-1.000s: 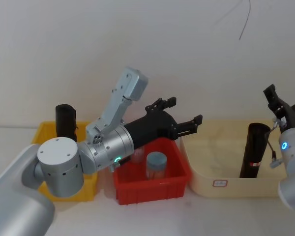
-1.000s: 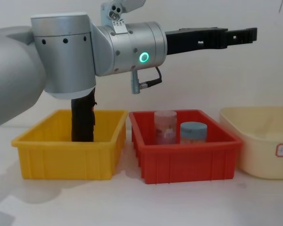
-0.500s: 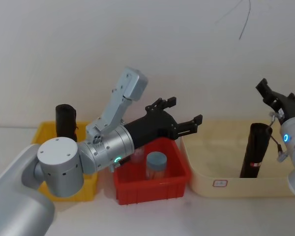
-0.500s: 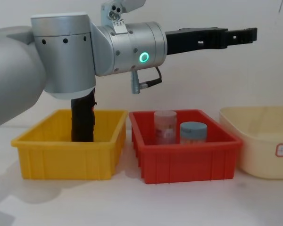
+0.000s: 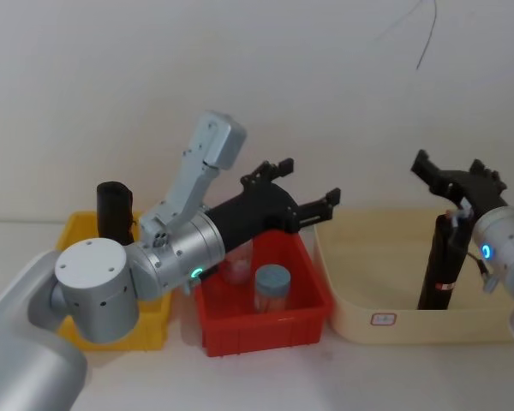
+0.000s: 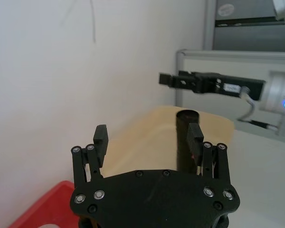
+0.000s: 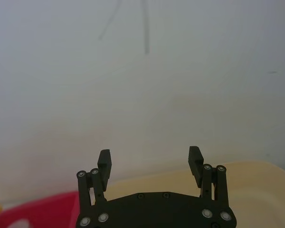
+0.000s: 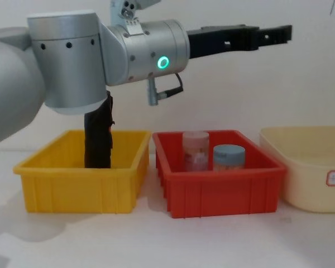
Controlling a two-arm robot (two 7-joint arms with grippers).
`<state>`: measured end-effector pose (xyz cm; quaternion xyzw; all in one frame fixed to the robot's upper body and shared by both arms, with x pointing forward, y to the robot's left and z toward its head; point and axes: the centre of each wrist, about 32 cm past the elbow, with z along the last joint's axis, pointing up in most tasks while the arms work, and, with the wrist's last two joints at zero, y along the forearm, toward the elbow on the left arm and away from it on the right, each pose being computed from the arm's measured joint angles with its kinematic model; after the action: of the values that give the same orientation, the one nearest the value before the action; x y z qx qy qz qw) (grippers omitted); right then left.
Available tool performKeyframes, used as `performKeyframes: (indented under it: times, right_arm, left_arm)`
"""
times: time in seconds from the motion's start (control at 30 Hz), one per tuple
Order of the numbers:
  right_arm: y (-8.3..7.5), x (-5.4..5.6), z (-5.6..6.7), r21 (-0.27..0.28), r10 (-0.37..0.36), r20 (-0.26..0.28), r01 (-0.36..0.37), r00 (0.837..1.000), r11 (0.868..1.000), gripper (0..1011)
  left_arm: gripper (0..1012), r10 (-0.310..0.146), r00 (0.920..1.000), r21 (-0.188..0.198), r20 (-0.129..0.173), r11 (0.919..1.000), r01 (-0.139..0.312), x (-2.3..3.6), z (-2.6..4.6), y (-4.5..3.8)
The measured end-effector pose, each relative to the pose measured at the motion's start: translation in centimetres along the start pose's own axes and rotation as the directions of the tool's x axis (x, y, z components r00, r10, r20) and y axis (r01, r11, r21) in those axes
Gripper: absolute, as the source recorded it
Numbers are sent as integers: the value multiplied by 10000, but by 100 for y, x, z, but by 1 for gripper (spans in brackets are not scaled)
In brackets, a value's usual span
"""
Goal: Pick up the garbage bag with the one hand and transfer it to the other hand.
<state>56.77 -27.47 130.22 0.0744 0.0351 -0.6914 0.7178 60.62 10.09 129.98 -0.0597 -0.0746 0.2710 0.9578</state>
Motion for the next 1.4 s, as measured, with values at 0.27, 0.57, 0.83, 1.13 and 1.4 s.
performKeyframes:
  times: [0.27, 0.57, 0.83, 1.13, 1.4]
  right_arm:
    - [-67, -101, -30, -502, 942, 904, -900, 9914, 9947, 1000]
    - [-141, -310, -122, -1300, 2474, 1827, -2260, 9515, 9654, 1000]
    - [-179, -513, -223, -1858, 3656, 2179, -3293, 9049, 9258, 1000]
    - [-195, -775, -372, -2418, 4988, 2216, -4483, 8379, 8605, 1000]
    - [-189, -911, -534, -2823, 5717, 1961, -5125, 7967, 8110, 1000]
  left_arm:
    - [1001, 845, 9958, -324, 344, 9960, -834, 21, 60, 111]
    - [1001, 2101, 9746, -755, 770, 9760, -2045, 65, 150, 296]
    - [1001, 3214, 9407, -1065, 1085, 9446, -3104, 105, 225, 472]
    - [1002, 4535, 8805, -1264, 1384, 8898, -4384, 158, 306, 696]
    - [1001, 5563, 8152, -1344, 1612, 8307, -5403, 205, 368, 861]
